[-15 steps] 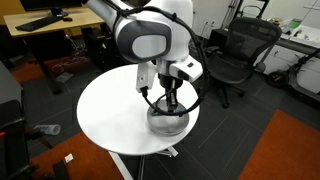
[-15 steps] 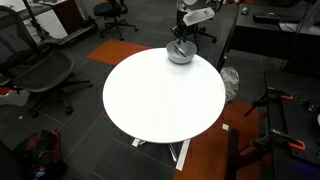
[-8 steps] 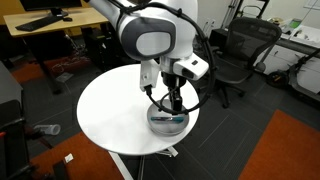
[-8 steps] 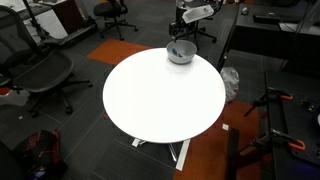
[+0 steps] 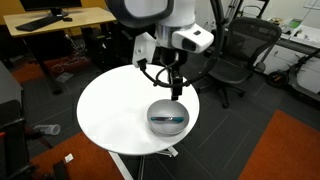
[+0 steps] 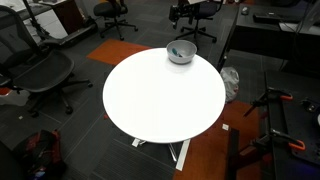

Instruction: Put the marker in the bowl

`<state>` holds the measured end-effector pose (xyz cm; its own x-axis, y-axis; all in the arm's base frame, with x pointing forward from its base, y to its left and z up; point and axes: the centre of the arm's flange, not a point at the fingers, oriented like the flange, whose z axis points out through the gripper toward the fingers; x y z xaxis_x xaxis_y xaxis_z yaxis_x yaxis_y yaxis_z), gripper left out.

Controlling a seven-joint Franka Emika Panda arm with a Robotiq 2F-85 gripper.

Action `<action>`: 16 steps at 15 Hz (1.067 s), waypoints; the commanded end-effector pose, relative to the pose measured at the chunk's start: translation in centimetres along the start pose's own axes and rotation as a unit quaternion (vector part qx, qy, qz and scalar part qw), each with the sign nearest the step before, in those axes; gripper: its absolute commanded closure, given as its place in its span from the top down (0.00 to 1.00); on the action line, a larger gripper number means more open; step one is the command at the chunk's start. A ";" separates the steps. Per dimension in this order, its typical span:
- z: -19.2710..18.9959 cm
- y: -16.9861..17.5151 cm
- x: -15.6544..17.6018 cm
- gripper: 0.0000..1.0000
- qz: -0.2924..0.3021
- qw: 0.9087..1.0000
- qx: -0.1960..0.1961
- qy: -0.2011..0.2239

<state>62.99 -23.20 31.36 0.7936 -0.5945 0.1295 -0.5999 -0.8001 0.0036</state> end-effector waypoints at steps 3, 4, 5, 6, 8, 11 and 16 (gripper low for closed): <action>-7.9 0.4 -6.7 1.00 -0.018 1.000 0.009 0.008; -8.9 0.5 -7.7 1.00 -0.020 1.000 0.010 0.013; -9.8 0.6 -8.8 1.00 -0.024 1.000 0.011 0.018; -10.5 0.7 -9.8 1.00 -0.027 0.999 0.010 0.022; -11.7 1.2 -11.7 1.00 -0.032 0.999 0.012 0.026; -12.5 1.6 -14.1 1.00 -0.035 0.999 0.013 0.029; -11.8 1.2 -12.1 1.00 -0.045 0.999 0.015 0.020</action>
<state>51.43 -16.05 41.48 0.8389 -0.5174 0.1690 -0.5232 -0.8521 -0.0118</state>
